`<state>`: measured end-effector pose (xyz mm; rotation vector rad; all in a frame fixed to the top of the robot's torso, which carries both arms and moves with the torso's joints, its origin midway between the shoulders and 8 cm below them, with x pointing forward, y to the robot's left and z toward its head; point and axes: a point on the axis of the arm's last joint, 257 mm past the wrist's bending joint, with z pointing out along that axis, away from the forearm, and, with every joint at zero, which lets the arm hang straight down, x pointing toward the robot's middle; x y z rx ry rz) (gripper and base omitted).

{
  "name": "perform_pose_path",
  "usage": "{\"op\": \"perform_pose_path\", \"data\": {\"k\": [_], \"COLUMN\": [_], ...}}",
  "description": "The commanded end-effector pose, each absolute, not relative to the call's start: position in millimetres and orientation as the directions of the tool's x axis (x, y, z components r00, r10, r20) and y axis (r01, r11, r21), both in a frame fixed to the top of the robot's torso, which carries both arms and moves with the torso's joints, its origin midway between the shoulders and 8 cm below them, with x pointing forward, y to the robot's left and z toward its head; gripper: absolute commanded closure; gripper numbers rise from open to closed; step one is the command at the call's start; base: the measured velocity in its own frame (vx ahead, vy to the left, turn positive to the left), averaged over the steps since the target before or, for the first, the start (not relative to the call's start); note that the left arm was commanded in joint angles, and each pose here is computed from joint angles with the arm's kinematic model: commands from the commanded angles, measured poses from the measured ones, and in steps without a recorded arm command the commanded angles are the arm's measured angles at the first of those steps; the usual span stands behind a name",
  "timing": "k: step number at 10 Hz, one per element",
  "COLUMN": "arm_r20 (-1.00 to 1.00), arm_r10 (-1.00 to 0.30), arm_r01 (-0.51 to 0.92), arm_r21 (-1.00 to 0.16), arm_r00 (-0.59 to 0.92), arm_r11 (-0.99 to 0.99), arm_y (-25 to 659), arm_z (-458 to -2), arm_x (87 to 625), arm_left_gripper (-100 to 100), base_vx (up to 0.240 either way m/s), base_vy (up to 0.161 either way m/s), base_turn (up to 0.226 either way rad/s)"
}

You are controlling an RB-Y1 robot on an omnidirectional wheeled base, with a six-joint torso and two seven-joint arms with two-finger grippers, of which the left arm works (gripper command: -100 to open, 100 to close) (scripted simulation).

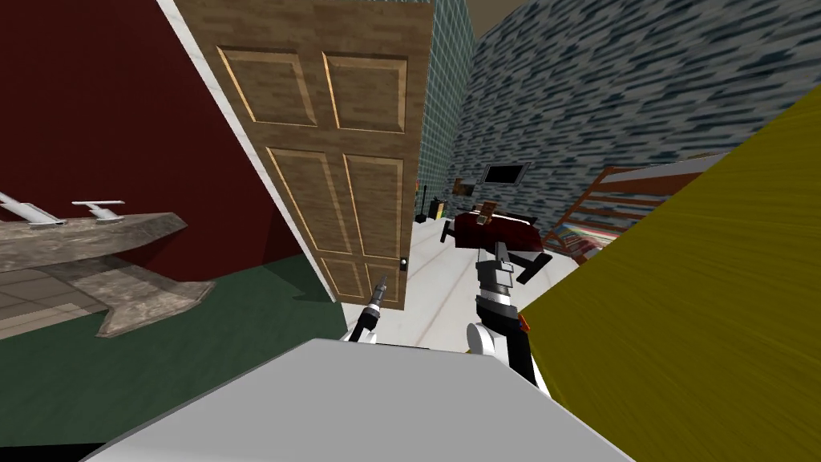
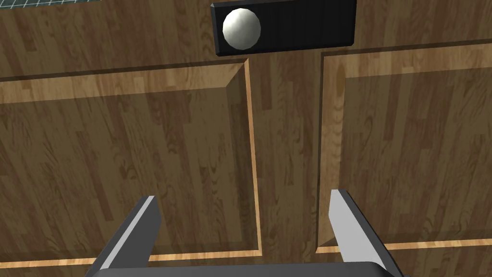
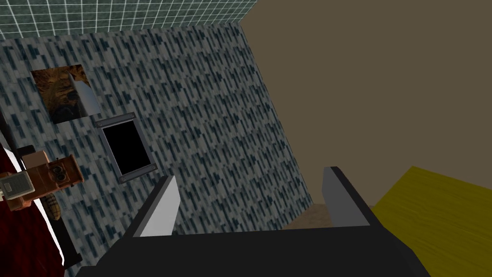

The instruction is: Push the door open

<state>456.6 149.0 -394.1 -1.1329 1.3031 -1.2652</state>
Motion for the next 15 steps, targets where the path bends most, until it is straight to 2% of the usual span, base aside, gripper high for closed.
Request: {"op": "perform_pose_path", "data": {"k": [1, 3, 4, 6, 10, 15], "arm_r20": [-0.026, -0.002, -0.008, -0.032, -0.072, -0.033], "arm_r10": [-0.992, -0.988, -0.989, -0.989, -0.989, -0.992], "arm_r01": [-0.001, 0.000, -0.001, 0.001, 0.004, 0.004], "arm_r21": [-1.000, -1.000, -1.000, -0.999, -0.997, -0.999], "arm_r00": [-0.123, -0.156, -0.149, -0.145, -0.131, -0.124], "arm_r11": [0.026, 0.002, 0.008, 0.032, 0.072, 0.032], "arm_y": [137.1, 107.3, 115.6, 127.8, 151.3, 133.3], "arm_z": [-395.2, -391.8, -395.0, -396.6, -397.6, -393.5], "arm_x": [459.9, 461.5, 462.0, 463.5, 467.8, 470.5], "arm_left_gripper": [-100, -100, -100, -100, -100, -100], "base_vx": [-0.091, -0.089, -0.043, 0.099, 0.223, 0.199], "base_vy": [-0.052, -0.120, -0.070, 0.057, 0.032, -0.099], "base_turn": [0.055, 0.159, 0.027, -0.016, -0.024, -0.020]}}
